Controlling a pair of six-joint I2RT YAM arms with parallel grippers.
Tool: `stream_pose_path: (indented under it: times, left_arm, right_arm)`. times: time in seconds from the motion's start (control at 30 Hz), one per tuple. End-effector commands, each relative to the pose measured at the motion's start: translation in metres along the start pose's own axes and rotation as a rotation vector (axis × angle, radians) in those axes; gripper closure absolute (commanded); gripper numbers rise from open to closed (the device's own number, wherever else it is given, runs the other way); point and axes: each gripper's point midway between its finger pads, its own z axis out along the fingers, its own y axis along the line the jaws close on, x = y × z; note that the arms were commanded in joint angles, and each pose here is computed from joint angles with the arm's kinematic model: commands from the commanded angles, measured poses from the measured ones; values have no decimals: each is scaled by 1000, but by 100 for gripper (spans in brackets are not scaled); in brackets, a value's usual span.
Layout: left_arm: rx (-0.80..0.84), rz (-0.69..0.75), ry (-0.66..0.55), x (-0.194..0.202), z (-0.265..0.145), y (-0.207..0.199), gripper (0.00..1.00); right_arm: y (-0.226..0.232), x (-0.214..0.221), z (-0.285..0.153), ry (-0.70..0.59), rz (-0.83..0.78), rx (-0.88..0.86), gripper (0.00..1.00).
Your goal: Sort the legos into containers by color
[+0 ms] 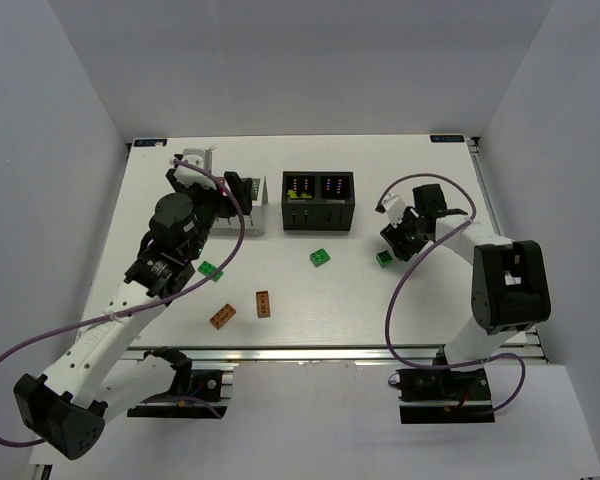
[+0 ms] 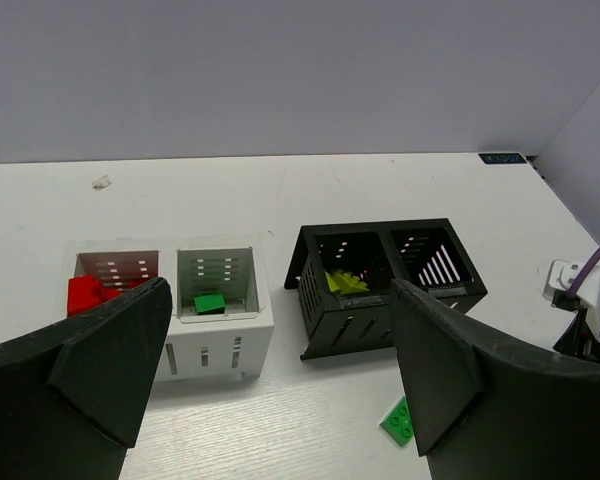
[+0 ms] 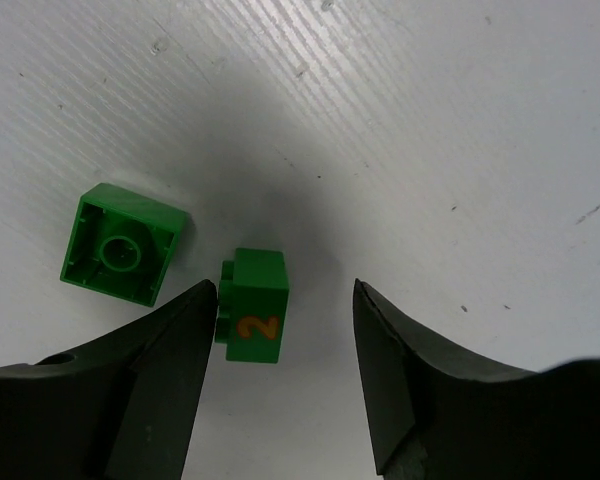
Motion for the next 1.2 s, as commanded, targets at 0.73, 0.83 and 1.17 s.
stream_pose_path:
  times: [0.73, 0.83, 1.17]
  left_arm:
    - [-18, 3, -42, -12, -10, 7, 2]
    - [-54, 13, -58, -16, -13, 14, 2]
    - [-191, 3, -214, -48, -42, 47, 2]
  right_arm:
    - [32, -100, -59, -227, -166, 17, 95]
    - [56, -157, -77, -320, -227, -55, 97]
    - [119, -307, -57, -454, -385, -241, 98]
